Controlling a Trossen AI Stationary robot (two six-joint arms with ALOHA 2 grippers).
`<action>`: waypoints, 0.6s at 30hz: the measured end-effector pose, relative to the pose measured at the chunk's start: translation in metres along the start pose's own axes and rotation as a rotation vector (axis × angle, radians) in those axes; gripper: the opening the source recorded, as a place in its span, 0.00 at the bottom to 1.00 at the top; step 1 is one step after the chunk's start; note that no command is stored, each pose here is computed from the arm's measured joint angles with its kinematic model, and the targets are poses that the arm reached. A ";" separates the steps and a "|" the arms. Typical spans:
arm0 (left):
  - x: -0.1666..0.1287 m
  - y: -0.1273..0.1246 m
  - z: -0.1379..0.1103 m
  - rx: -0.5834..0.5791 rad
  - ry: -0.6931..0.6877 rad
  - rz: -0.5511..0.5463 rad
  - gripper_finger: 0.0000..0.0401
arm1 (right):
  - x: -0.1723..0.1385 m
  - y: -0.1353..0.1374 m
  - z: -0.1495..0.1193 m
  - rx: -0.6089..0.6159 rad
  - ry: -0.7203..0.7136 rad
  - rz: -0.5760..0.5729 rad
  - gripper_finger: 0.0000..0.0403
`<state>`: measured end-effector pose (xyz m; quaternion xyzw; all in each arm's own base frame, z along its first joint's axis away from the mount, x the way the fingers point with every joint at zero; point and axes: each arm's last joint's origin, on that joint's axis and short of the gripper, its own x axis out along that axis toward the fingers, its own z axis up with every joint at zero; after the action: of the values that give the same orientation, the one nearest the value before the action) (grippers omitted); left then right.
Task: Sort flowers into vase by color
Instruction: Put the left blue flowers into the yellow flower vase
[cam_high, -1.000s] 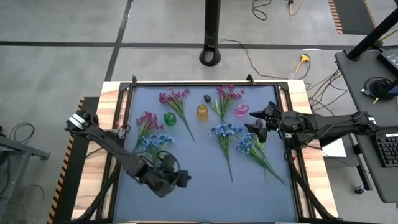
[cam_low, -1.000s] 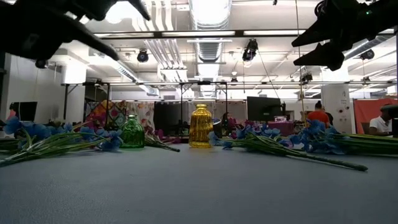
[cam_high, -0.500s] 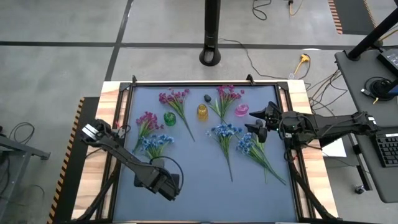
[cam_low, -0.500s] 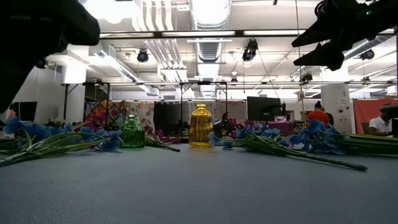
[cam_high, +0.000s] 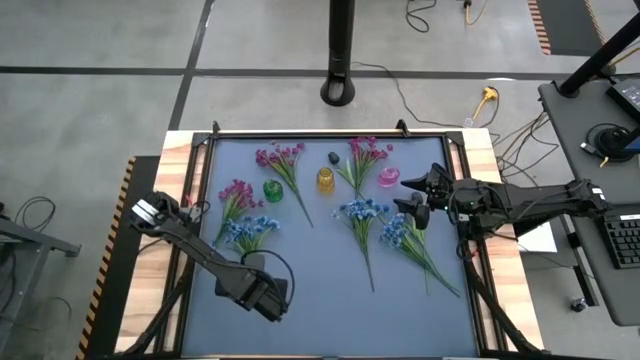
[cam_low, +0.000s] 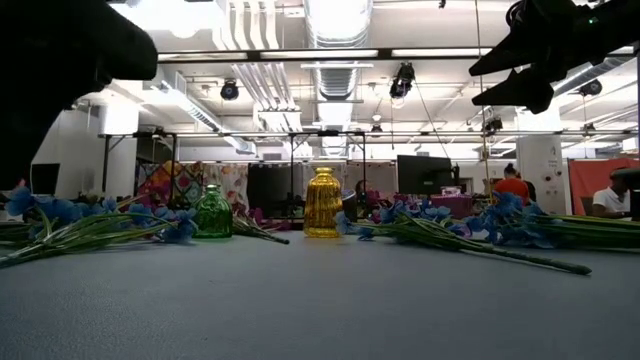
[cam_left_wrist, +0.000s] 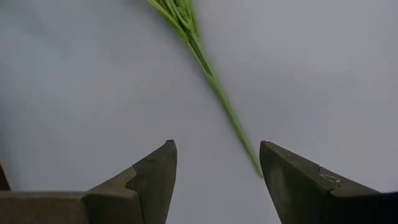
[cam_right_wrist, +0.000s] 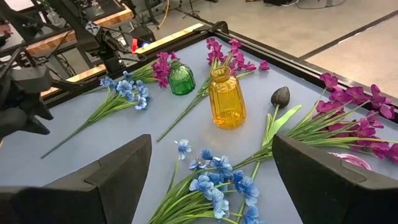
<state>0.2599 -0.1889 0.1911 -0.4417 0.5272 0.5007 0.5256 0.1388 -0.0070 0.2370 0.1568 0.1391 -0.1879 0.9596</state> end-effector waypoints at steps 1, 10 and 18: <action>0.002 0.001 0.002 0.000 -0.007 0.012 0.53 | 0.000 0.000 0.000 0.000 0.000 0.000 0.81; 0.023 0.000 0.037 -0.002 -0.108 0.069 0.52 | 0.000 0.000 0.000 -0.009 0.000 0.000 0.81; 0.045 0.005 0.052 -0.015 -0.116 0.093 0.44 | 0.000 0.000 0.000 -0.009 0.000 0.000 0.81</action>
<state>0.2585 -0.1339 0.1489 -0.3910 0.5123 0.5532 0.5280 0.1388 -0.0070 0.2369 0.1527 0.1400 -0.1874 0.9602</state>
